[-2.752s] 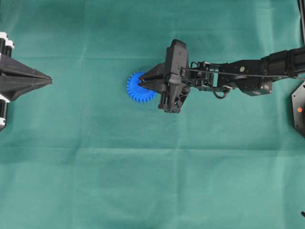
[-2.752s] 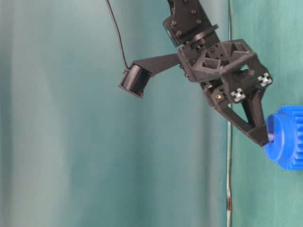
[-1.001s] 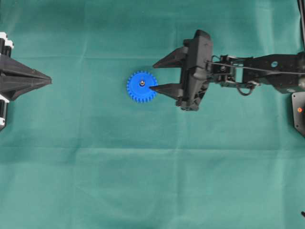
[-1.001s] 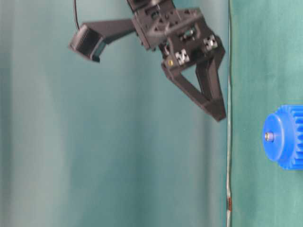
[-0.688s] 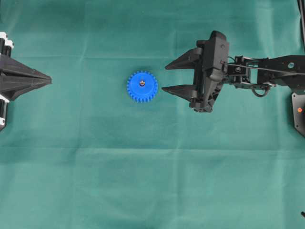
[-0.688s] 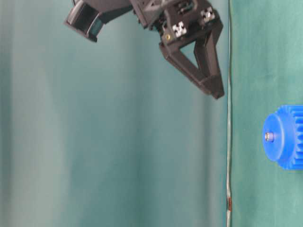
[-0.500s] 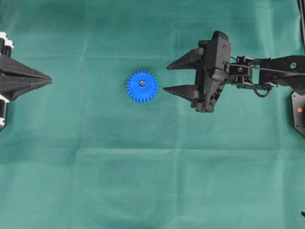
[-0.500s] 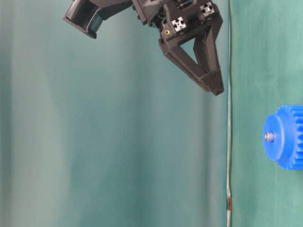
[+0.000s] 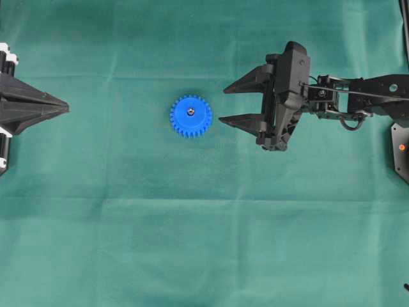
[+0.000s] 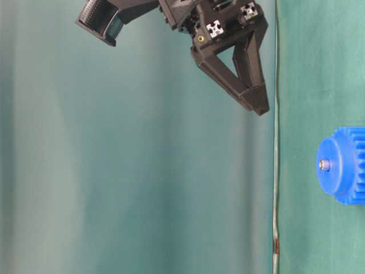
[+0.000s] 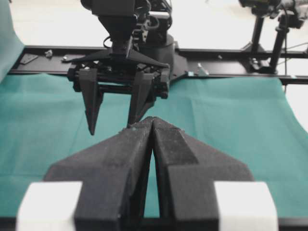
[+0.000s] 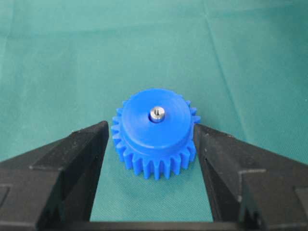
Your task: Insert the shaft placed at a random location into the center hole of the medium gear at another random location.
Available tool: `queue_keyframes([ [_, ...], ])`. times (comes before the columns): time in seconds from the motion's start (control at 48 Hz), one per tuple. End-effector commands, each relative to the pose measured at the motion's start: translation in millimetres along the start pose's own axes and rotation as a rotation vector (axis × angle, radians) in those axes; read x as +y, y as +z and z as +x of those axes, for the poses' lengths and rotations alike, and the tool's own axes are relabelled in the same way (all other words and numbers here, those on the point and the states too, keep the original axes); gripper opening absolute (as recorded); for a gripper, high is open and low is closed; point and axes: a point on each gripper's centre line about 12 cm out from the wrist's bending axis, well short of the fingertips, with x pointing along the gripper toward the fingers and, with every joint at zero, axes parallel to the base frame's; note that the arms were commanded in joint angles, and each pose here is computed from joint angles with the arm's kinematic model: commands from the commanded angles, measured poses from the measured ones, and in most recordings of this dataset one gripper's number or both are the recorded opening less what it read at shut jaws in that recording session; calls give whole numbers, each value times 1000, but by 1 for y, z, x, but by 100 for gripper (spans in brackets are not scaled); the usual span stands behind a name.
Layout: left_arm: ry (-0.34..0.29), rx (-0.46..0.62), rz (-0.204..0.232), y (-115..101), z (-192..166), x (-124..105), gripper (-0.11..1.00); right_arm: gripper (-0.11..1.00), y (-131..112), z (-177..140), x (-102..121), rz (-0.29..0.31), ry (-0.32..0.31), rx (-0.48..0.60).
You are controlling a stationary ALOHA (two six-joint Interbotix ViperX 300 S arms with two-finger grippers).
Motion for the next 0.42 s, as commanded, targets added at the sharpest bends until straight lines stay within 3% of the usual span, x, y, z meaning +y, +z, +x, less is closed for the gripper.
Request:
queue_keyframes([
  [0.0,1,-17,0,7,2,0,0,75,10,-3,1,11,3,-31],
  [0.396,1,-14,2,7,1,0,0,75,10,-3,1,11,3,-29],
])
